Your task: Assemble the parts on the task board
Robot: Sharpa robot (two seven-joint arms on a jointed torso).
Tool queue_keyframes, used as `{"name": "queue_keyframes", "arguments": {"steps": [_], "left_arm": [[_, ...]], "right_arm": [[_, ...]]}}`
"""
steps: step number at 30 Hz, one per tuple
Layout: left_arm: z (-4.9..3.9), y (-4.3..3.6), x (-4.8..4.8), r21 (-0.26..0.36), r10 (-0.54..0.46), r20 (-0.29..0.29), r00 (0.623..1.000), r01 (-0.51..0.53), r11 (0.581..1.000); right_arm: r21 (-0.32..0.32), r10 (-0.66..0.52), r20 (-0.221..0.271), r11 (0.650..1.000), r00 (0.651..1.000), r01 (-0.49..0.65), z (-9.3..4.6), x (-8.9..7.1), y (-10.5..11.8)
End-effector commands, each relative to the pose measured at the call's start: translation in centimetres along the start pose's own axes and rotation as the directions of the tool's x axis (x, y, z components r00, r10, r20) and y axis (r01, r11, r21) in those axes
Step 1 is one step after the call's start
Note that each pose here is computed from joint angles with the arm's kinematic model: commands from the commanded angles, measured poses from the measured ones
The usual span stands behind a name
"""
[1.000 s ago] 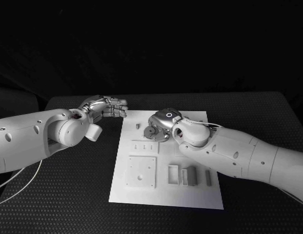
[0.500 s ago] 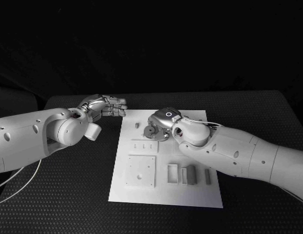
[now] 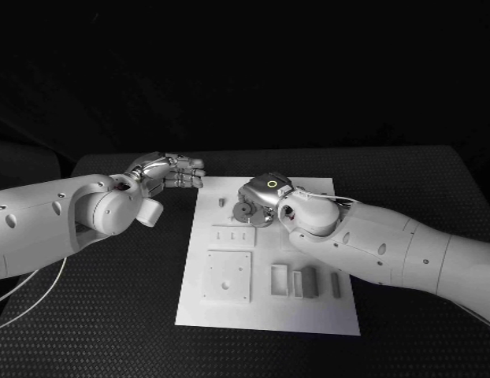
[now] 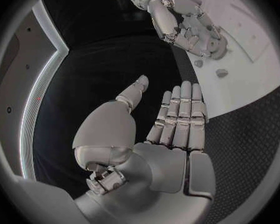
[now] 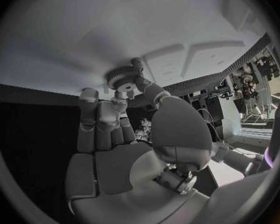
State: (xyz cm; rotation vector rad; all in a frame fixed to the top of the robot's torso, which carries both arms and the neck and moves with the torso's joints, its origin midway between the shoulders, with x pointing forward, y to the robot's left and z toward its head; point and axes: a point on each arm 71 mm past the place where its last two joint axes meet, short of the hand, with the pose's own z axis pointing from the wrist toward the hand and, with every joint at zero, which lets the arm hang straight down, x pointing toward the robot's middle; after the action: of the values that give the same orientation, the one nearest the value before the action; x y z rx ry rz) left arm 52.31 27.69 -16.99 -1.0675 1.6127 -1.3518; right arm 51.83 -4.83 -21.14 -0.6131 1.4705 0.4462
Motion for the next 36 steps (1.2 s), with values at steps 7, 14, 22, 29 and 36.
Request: {"name": "queue_keyframes", "arguments": {"steps": [7, 14, 22, 29, 36], "left_arm": [[0.12, -0.15, 0.25, 0.011, -0.003, -0.015, 1.0, 0.003, 1.0], [0.12, -0.16, 0.25, 0.012, -0.003, -0.014, 1.0, 0.003, 1.0], [0.09, -0.15, 0.18, 0.011, -0.002, -0.013, 1.0, 0.003, 1.0], [0.05, -0.14, 0.14, 0.01, -0.003, -0.011, 1.0, 0.003, 1.0], [0.05, -0.14, 0.14, 0.009, -0.002, -0.011, 1.0, 0.003, 1.0]], "right_arm": [[-0.001, -0.016, 0.012, 1.0, 1.0, 0.016, -0.25, 0.37, -0.34], [-0.008, -0.009, 0.038, 1.0, 0.999, 0.009, -0.53, 0.13, -0.37], [-0.009, 0.0, 0.048, 1.0, 0.999, 0.001, -0.7, 0.0, -0.39], [0.001, 0.014, -0.011, 1.0, 1.0, -0.014, -0.58, 0.51, -0.66], [0.012, 0.013, -0.021, 1.0, 1.0, -0.013, -0.54, 0.63, -0.84]]}}
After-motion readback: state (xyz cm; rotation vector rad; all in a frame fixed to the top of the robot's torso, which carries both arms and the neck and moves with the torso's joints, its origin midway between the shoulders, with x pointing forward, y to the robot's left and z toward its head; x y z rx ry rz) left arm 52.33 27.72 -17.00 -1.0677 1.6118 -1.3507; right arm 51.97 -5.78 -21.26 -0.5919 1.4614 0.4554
